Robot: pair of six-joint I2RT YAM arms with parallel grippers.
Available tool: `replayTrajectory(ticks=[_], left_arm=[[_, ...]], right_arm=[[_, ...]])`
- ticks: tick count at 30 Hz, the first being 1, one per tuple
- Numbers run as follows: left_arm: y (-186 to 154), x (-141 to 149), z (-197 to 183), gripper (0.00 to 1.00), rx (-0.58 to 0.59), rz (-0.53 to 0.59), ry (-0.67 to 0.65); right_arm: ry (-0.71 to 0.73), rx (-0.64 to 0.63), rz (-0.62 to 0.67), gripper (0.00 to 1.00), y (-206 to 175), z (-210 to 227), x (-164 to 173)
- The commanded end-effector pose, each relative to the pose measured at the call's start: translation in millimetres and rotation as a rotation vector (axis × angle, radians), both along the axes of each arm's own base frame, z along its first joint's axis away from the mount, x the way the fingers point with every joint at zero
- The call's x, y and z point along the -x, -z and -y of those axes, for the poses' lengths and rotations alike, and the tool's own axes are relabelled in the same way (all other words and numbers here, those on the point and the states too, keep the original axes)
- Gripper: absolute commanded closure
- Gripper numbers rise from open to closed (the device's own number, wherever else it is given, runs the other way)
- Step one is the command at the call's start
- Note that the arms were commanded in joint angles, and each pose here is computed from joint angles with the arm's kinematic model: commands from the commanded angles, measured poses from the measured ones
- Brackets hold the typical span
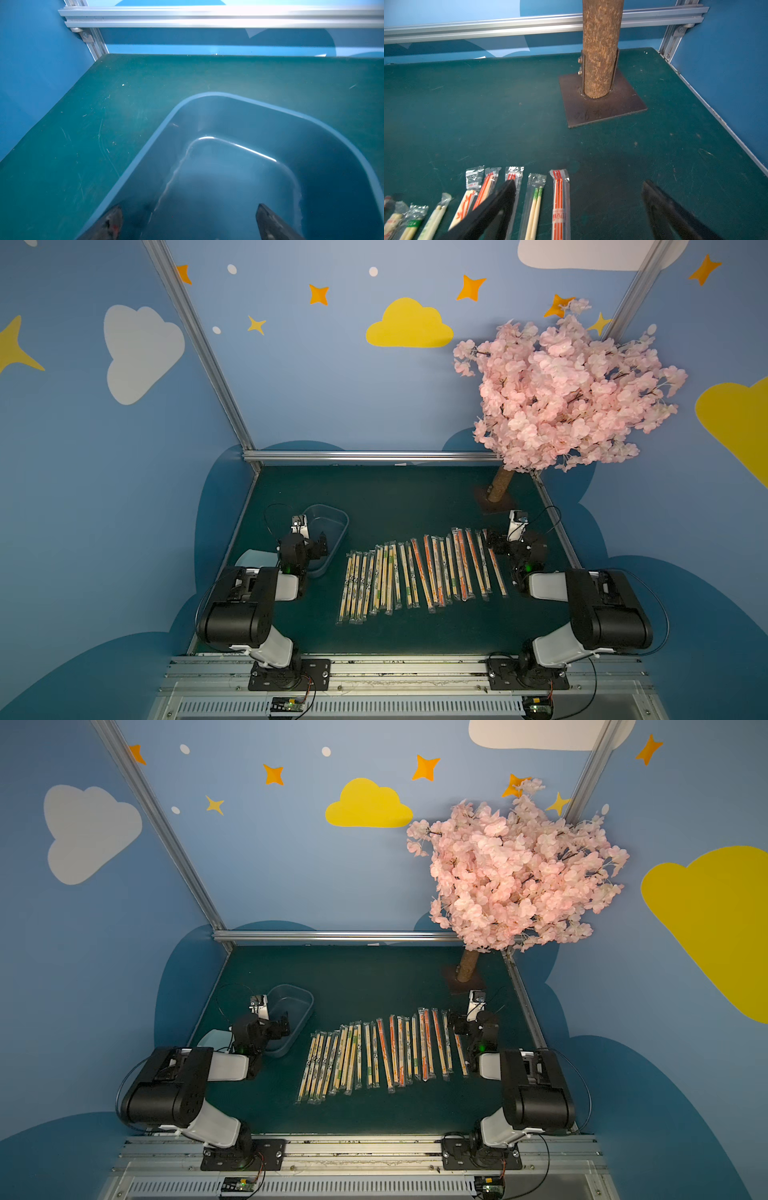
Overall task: Take the paired disposable chopsticks out of the storage box
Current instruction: Reset both arms
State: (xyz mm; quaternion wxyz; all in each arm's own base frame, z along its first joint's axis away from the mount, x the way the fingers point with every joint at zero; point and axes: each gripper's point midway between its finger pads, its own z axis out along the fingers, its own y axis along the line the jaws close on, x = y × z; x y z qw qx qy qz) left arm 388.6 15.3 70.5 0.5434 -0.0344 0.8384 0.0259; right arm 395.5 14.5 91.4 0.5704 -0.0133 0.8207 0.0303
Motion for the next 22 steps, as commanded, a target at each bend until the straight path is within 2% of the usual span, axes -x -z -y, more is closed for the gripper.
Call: replayTrajectory(ticks=[1,22], left_arm=[[-11.2,-8.4,7.1,0.00,0.030,0.040,0.044],[-12.4,-7.9,7.7,0.00,0.026,0.051,0.048]], right_arm=[[-0.018,0.009,0.026,0.02,-0.9,-2.5,-0.6],[-0.031,0.037,0.037,0.02,-1.8,-7.6,1.2]])
